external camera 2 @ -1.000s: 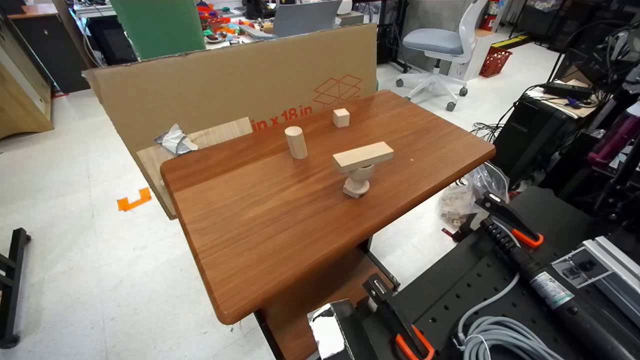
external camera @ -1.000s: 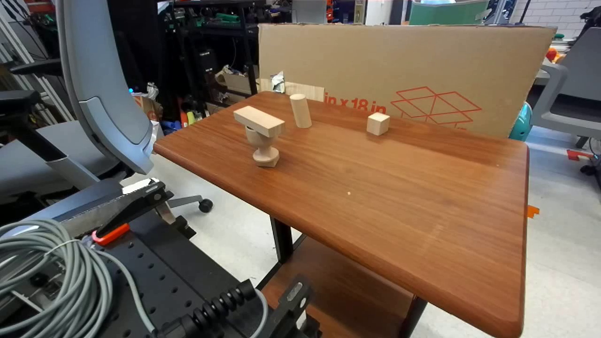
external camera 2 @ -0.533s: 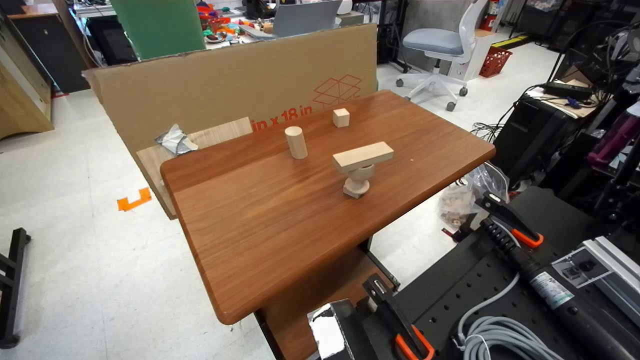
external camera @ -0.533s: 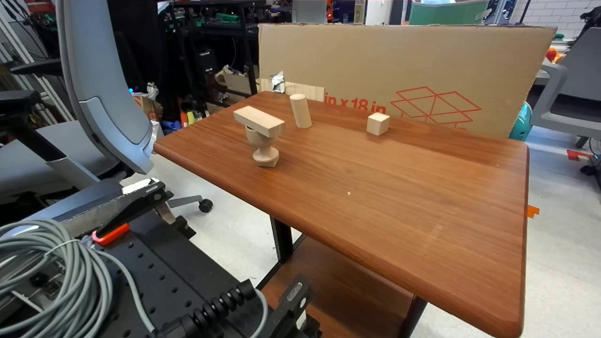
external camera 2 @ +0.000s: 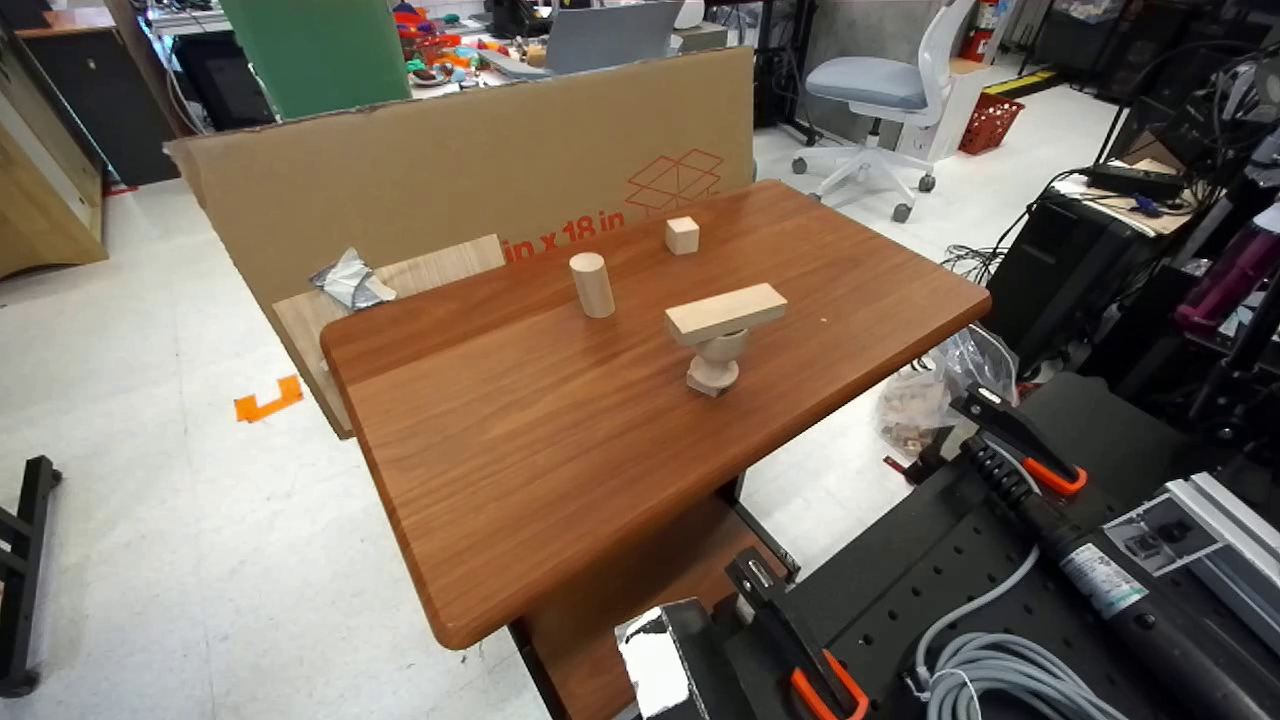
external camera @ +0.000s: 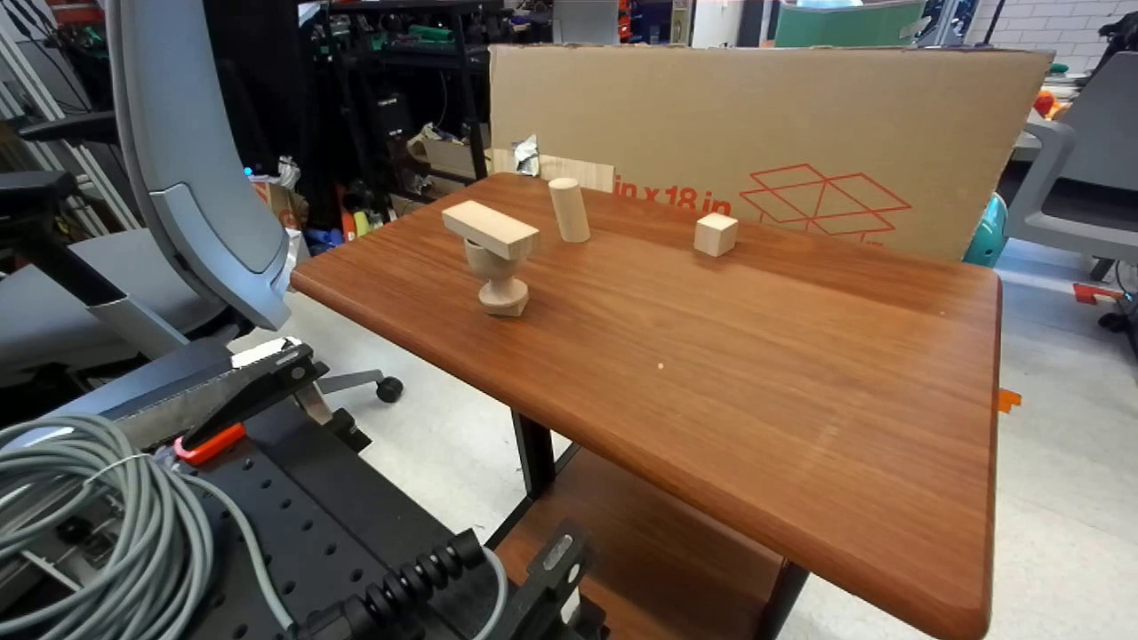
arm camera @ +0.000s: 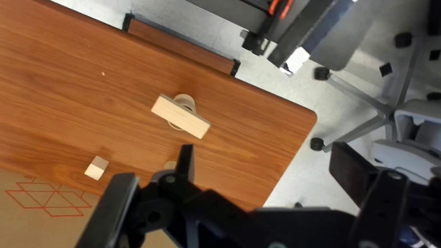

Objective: Take the block on the cap and put it on the square object

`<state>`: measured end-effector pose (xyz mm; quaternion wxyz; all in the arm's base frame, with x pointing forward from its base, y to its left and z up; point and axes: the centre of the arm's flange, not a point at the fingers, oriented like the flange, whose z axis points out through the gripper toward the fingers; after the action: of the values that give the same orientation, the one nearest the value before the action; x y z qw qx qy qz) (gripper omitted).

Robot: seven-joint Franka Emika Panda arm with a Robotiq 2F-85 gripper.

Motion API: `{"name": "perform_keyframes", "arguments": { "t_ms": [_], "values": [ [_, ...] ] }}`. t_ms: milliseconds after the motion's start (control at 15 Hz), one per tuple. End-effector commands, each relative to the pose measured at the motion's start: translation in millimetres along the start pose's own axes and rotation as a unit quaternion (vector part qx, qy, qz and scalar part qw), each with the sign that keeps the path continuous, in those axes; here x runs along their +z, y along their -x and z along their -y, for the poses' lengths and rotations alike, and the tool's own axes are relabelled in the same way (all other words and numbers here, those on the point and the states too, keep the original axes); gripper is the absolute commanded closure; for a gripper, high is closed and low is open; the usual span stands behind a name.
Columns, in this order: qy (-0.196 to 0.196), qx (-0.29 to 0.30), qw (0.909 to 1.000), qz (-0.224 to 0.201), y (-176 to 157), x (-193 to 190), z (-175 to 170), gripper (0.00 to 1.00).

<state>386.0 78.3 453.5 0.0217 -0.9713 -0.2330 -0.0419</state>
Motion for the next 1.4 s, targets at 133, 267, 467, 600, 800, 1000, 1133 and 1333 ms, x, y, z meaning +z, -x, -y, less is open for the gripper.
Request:
{"name": "perform_keyframes", "arguments": {
  "t_ms": [133,267,467,600,800,1000,1133,1333],
  "values": [
    [0.047,-0.134,0.9878,0.063,-17.3,62.3,-53.0,0.00],
    [0.051,-0.171,0.9809,0.077,-23.9,86.8,-57.2,0.00],
    [0.056,-0.202,0.9732,0.094,-34.8,121.6,-59.6,0.00],
    [0.060,-0.212,0.9703,0.100,-39.9,137.3,-63.5,0.00],
    [0.061,-0.219,0.9692,0.095,-47.3,153.6,-72.2,0.00],
    [0.053,-0.237,0.9656,0.092,-53.2,164.4,-79.8,0.00],
    [0.049,-0.252,0.9618,0.094,-56.6,169.6,-82.4,0.00],
    [0.044,-0.283,0.9532,0.097,-59.2,177.3,-80.8,0.00]
  ]
}}
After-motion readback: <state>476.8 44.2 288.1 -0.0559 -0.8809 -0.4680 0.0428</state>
